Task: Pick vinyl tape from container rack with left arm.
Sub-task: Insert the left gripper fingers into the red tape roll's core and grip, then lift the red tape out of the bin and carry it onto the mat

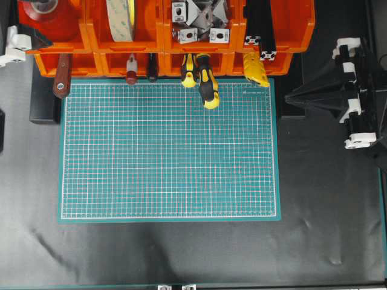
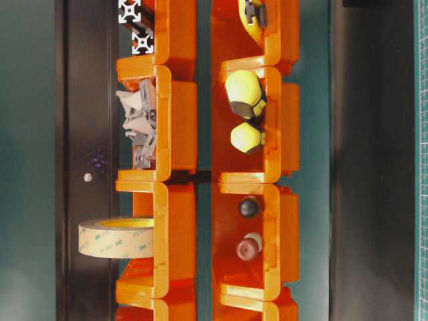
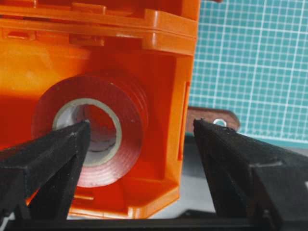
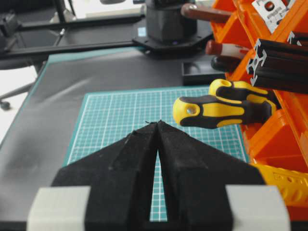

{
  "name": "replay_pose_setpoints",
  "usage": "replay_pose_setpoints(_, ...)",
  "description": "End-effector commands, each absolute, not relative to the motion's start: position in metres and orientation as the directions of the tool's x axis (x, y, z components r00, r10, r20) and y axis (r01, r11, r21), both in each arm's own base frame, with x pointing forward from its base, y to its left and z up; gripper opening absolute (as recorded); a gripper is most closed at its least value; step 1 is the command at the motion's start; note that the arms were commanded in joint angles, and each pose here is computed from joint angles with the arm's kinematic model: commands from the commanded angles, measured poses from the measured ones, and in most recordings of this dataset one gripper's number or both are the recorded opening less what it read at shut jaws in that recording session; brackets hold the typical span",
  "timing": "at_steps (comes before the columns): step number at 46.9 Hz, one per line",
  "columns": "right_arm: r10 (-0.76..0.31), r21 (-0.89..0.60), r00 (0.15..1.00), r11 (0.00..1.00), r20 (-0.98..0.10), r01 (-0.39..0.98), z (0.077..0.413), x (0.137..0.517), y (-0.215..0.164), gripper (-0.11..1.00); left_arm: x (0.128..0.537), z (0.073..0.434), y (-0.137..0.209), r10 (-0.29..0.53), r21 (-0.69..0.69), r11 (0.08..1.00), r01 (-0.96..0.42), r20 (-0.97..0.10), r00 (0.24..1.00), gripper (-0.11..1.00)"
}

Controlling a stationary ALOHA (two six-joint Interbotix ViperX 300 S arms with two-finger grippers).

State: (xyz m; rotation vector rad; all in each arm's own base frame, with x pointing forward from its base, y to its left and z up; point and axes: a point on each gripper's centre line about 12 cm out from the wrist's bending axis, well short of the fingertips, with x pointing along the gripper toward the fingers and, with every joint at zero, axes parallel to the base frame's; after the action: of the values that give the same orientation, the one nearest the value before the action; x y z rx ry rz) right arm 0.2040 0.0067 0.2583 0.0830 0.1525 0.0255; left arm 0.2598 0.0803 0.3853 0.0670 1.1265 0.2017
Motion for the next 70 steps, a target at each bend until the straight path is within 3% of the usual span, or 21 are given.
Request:
replay_pose_setpoints(1,0.033,0.089,0.991,0.996,-0.126,-0.022,0.269,0.208,0.007,0.0,0.26,0.391,0.082,0.207,0.162,0.977,-0.138,-0.873,0.441,0.81)
replay_pose_setpoints(20,0.035,0.089,0.987,0.996,-0.16,-0.021,0.267,0.206,0.007,0.0,0.259,0.38,0.083,0.203,0.166,0.979,-0.122,-0.884,0.422,0.6)
replay_pose_setpoints(33,0.037,0.089,0.986,0.996,-0.161,-0.022,0.267,0.206,0.008,0.0,0.26,0.392,0.084,0.213,0.189,0.977,-0.099,-0.866,0.452,0.22)
replay_pose_setpoints(52,0.037,0.095,0.986,0.995,-0.16,-0.022,0.267,0.205,0.008,0.0,0.268,0.451,0.074,0.22,0.247,0.968,-0.031,-0.787,0.576,0.21)
replay_pose_setpoints(61,0.037,0.119,0.986,0.993,-0.16,-0.018,0.267,0.205,0.008,0.0,0.27,0.473,0.029,0.126,0.178,0.984,0.014,-0.747,0.652,0.21)
replay_pose_setpoints(70,0.035,0.118,0.987,0.993,-0.16,-0.016,0.267,0.205,0.007,0.0,0.282,0.469,-0.037,-0.045,0.092,0.985,0.144,-0.674,0.737,0.21)
